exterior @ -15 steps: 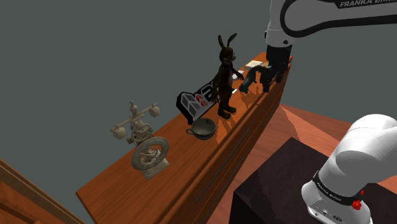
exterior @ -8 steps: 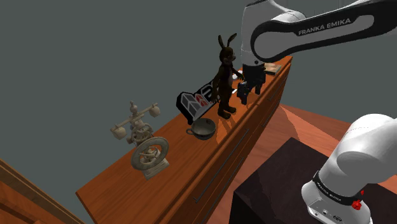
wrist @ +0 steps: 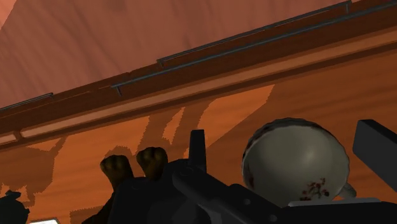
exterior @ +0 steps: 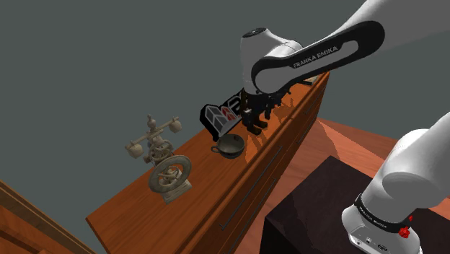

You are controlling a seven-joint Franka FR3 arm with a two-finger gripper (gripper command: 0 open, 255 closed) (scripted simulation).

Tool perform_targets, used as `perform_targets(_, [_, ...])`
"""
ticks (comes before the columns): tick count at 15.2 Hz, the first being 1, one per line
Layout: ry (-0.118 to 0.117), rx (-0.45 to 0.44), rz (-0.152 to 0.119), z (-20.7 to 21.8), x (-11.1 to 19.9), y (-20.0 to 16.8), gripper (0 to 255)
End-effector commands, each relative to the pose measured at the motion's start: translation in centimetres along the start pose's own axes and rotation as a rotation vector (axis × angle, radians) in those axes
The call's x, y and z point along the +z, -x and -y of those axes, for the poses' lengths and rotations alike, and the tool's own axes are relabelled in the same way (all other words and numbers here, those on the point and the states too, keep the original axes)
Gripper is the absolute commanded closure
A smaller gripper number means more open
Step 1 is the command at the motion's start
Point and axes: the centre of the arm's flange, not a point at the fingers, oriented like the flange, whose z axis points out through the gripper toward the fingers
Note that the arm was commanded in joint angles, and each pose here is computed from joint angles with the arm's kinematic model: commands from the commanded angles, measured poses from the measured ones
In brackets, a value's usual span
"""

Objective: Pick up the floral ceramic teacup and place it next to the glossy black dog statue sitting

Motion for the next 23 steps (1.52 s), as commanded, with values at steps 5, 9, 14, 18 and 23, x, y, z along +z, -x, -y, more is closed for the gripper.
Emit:
perform_targets(5, [0.028, 0.013, -0.007, 5.4, 4.2, -4.2, 0])
perform_targets(9, [0.048, 0.021, -0.011, 8.9, 7.0, -7.3, 0])
perform_targets(14, [0.072, 0.031, -0.017, 13.1, 10.6, -11.2, 0])
perform_targets(18, [0.082, 0.035, -0.019, 14.9, 12.8, -13.0, 0])
perform_targets(23, [0.082, 0.035, -0.019, 14.7, 15.4, -13.0, 0])
